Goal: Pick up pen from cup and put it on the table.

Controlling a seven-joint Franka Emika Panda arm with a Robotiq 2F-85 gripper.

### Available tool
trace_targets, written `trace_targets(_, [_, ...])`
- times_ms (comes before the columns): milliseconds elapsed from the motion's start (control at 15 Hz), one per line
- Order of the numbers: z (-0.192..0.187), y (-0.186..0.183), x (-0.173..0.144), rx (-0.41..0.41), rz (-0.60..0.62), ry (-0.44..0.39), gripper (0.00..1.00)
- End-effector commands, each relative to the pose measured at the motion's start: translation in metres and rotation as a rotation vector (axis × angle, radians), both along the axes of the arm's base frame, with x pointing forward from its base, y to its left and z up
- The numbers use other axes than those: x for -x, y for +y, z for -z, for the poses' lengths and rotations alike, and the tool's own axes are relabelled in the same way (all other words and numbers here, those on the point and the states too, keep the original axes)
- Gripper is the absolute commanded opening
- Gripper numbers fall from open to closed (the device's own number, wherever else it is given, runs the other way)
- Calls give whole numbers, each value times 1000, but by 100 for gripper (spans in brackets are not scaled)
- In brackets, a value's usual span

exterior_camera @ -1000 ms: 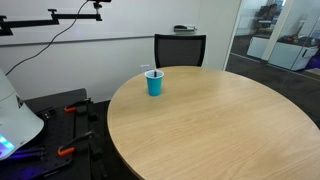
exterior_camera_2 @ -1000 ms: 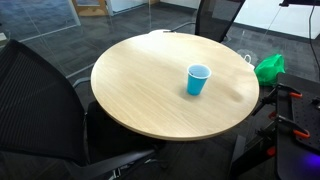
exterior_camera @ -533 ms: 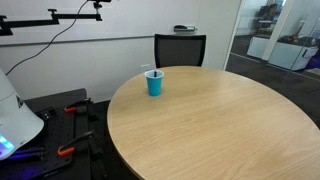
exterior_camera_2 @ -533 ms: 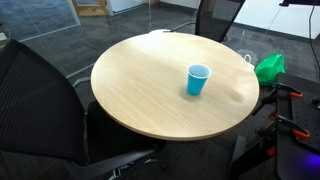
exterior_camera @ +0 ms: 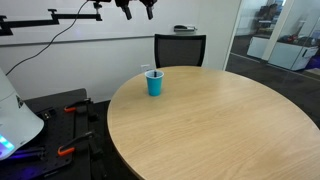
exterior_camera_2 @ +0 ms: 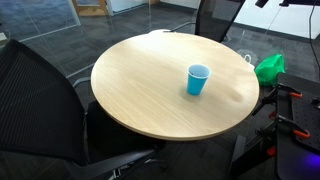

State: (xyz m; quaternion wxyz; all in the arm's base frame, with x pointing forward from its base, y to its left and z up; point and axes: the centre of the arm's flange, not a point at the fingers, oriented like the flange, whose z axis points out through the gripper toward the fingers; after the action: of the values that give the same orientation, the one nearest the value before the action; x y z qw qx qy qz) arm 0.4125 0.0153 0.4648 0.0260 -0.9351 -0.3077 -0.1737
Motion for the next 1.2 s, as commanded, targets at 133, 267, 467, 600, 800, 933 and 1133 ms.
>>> trace_targets(133, [48, 15, -38, 11, -125, 53, 100])
trace_targets(267, [67, 18, -47, 29, -148, 89, 100])
trace_targets(467, [90, 26, -60, 77, -170, 131, 100])
trace_targets(600, [88, 25, -43, 61, -158, 148, 100])
trace_targets(800, [97, 28, -46, 69, -163, 166, 100])
trace_targets(933, [94, 26, -46, 68, -158, 161, 100])
trace_targets(1133, [95, 24, -46, 70, -182, 165, 100])
